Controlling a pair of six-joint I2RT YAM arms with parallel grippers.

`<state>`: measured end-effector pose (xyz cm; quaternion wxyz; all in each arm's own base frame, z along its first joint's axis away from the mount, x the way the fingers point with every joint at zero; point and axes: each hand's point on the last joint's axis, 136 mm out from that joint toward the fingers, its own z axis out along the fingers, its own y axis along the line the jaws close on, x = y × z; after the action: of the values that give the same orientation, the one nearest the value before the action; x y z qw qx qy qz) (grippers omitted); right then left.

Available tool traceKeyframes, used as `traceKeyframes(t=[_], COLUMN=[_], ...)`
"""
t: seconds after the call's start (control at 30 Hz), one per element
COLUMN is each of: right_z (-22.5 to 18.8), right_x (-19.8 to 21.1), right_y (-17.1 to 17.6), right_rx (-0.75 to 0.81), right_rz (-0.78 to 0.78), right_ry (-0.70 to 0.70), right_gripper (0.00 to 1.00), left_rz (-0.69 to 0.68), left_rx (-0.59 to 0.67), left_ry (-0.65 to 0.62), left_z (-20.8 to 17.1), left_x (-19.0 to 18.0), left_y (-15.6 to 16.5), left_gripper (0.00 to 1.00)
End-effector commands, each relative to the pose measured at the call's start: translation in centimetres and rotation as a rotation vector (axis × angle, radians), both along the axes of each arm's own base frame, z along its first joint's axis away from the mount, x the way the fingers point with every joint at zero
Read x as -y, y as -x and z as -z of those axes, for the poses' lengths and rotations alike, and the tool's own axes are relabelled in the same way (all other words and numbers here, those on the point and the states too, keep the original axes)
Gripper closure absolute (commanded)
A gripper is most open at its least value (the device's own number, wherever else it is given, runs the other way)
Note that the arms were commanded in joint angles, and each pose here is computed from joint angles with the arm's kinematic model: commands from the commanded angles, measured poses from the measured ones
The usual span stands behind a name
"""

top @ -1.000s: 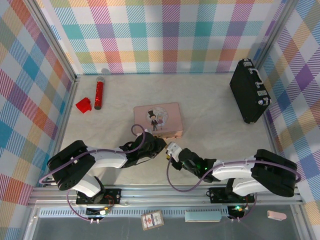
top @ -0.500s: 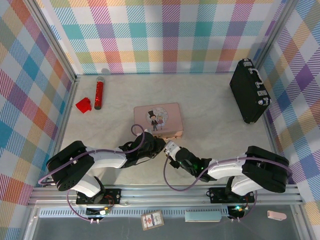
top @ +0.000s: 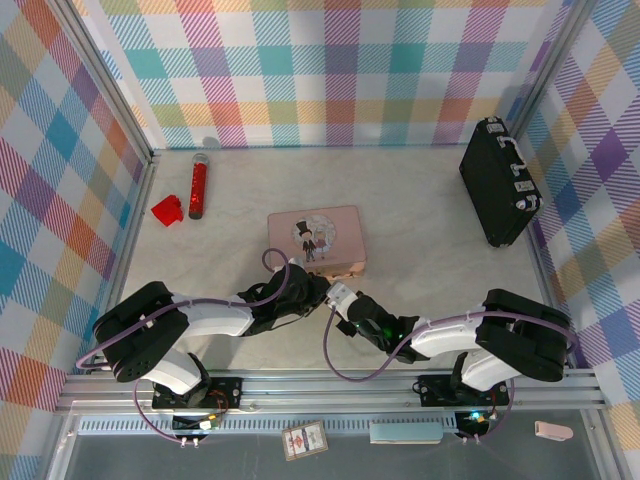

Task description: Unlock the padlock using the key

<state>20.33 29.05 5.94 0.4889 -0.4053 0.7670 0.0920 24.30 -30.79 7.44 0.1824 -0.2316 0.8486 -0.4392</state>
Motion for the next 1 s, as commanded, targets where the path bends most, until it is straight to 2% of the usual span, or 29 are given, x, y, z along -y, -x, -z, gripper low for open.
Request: traceKeyframes(t=[0.0,0.6,0.97], right_z=[-2.1,-2.4,-2.5], right_x=[-1.1,-0.7,0.2], right_y=[-0.6,-0.3,-0.9], right_rx=[0.023,-0.077,-0.224], right_rz=[0.033,0.093,0.149], right_ry=[-0.103,-0.235,-0.383], right_gripper=[0.9,0.97,1.0], left_rz=[0.04,0.079,0.08], left_rx=[0.08,0.087,0.084], left_ry=[0.111,0.112,0.107], left_z=[-3.9,-4.1,-3.9], left_x=[1.5,3.3,3.5], left_y=[-0.4,0.4,0.4], left_gripper=[1.0,1.0,1.0])
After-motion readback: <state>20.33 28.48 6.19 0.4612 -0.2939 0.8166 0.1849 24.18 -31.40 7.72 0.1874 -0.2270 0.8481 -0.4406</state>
